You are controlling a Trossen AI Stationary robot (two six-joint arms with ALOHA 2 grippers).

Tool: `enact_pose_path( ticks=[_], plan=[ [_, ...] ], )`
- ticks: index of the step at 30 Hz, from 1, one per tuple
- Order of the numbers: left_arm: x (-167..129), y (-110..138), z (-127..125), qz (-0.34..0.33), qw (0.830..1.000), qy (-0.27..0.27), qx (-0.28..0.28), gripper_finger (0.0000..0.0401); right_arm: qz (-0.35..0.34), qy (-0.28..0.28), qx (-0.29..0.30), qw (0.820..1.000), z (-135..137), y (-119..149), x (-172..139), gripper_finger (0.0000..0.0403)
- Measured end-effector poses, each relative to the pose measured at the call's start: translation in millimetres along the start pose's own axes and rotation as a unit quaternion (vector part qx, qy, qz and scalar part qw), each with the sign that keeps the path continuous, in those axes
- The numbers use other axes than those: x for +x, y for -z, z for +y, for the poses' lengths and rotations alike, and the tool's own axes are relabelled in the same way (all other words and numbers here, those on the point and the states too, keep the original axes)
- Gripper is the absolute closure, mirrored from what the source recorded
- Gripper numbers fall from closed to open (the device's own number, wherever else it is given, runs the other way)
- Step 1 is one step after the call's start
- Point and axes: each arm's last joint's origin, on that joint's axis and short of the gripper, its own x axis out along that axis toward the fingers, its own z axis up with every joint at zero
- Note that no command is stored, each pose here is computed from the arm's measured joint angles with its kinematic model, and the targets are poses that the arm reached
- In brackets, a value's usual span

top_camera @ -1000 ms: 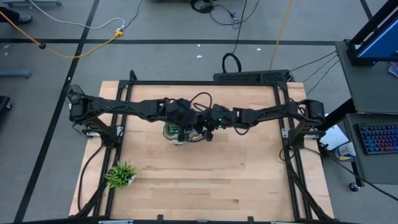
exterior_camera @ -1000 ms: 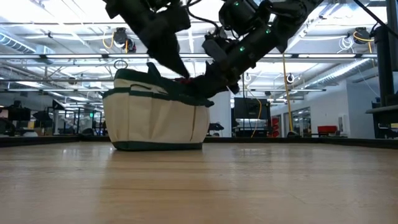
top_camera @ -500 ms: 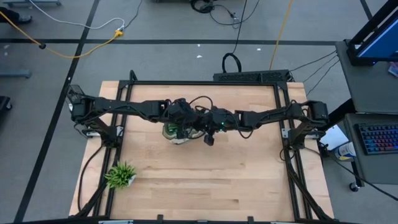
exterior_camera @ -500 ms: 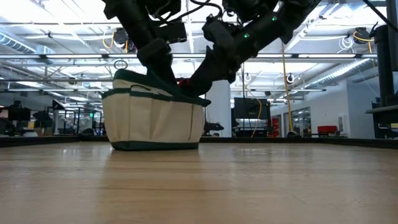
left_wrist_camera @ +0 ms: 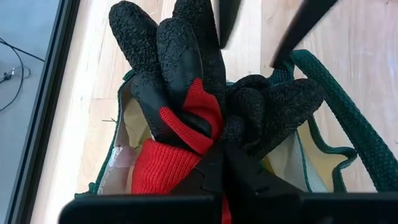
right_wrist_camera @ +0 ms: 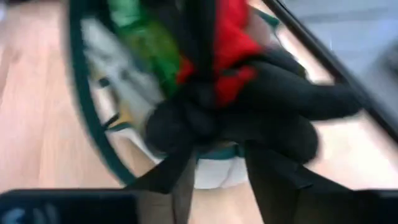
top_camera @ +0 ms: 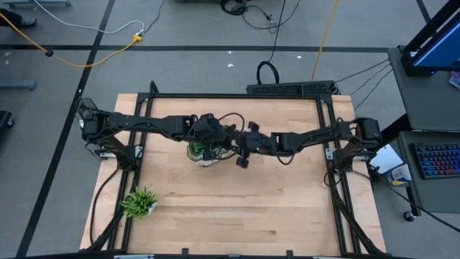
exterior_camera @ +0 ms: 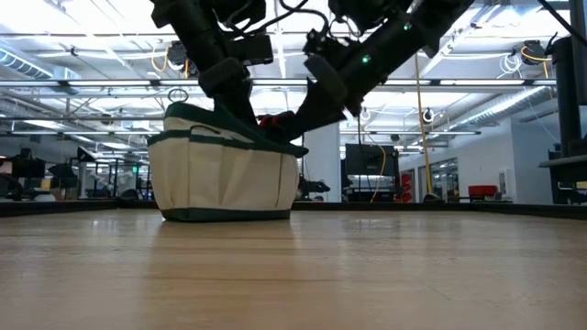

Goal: Pick & Place Garden tools in Gardening bag
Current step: Put the red gloves into the gardening bag

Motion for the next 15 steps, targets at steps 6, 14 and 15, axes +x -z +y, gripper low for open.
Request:
enact_pose_path(
  ticks=[6,14,15],
  plan=[
    [0,0,0,0.0,1.0,0.0,-0.008,0.0395,0.028,-0.067,0.054,0.996,1,6,8,0.022],
    [0,0,0,-0.002,1.0,0.0,-0.01,0.0395,0.032,-0.025,0.051,0.998,1,15,22,0.0216],
    [0,0,0,-0.002,1.0,0.0,-0.01,0.0393,0.033,-0.023,0.047,0.998,0,17,24,0.0217]
  ],
)
